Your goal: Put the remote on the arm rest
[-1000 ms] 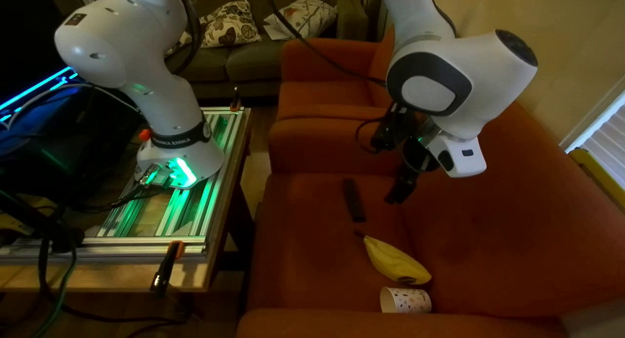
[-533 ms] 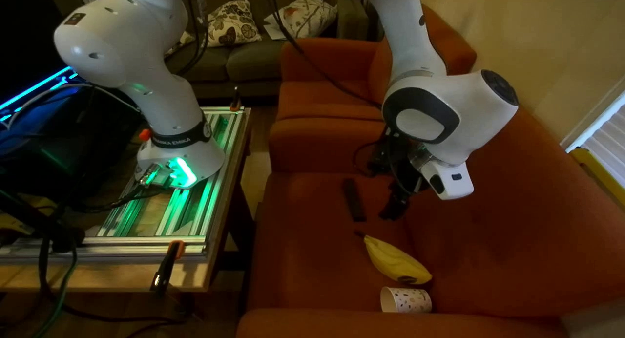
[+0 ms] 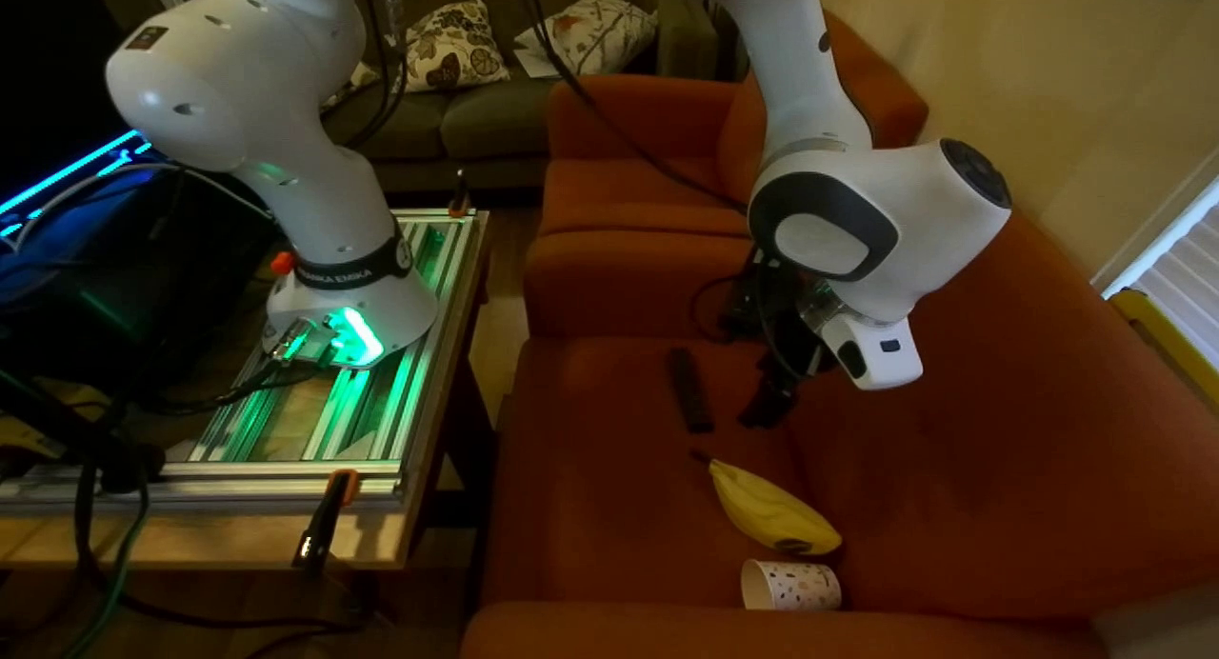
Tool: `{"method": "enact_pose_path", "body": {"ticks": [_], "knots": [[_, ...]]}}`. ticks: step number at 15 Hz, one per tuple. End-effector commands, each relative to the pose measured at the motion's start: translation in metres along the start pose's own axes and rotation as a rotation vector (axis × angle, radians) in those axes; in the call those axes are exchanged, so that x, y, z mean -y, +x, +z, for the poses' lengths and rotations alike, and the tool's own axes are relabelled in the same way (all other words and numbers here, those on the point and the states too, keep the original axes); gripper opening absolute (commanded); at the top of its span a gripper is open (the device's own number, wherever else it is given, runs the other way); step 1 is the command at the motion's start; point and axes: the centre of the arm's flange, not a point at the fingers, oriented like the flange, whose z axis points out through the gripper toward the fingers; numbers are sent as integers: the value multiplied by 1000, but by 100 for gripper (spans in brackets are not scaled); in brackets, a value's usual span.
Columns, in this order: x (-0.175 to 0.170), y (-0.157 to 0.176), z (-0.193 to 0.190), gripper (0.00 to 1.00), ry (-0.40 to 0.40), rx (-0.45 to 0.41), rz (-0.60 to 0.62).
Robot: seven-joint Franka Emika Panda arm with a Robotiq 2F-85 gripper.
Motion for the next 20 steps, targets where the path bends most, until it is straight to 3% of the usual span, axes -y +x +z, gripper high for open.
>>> {"method": "enact_pose_path", "body": {"ticks": [1, 5, 11, 13, 20], "knots": [[22, 15, 26, 100, -33, 74, 62], [55, 5, 54, 100, -69, 124, 118], [103, -26, 90, 100, -95, 191, 52], [110, -34, 95, 100, -79, 200, -20], [109, -37, 94, 100, -95, 190, -10]]}}
